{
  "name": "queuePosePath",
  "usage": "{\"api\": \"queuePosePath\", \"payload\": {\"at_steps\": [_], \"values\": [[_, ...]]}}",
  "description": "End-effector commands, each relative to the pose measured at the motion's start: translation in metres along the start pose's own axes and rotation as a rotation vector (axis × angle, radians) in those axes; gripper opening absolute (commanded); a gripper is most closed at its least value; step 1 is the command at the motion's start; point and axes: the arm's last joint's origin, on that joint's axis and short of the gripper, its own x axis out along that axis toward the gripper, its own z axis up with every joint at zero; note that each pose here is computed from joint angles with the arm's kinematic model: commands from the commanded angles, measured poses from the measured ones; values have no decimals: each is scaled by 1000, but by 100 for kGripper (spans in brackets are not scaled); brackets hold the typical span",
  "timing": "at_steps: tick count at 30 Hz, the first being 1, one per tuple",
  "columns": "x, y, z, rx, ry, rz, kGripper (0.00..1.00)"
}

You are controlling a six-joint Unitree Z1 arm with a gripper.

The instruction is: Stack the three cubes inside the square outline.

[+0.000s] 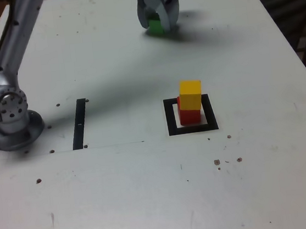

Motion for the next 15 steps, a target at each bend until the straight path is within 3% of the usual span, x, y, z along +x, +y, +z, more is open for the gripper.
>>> {"api": "queuePosePath", "payload": {"at_steps": [1, 15], "values": [[-12, -7, -1, -8, -13, 18, 35], [-64, -67, 10, -69, -2, 23, 35]]}}
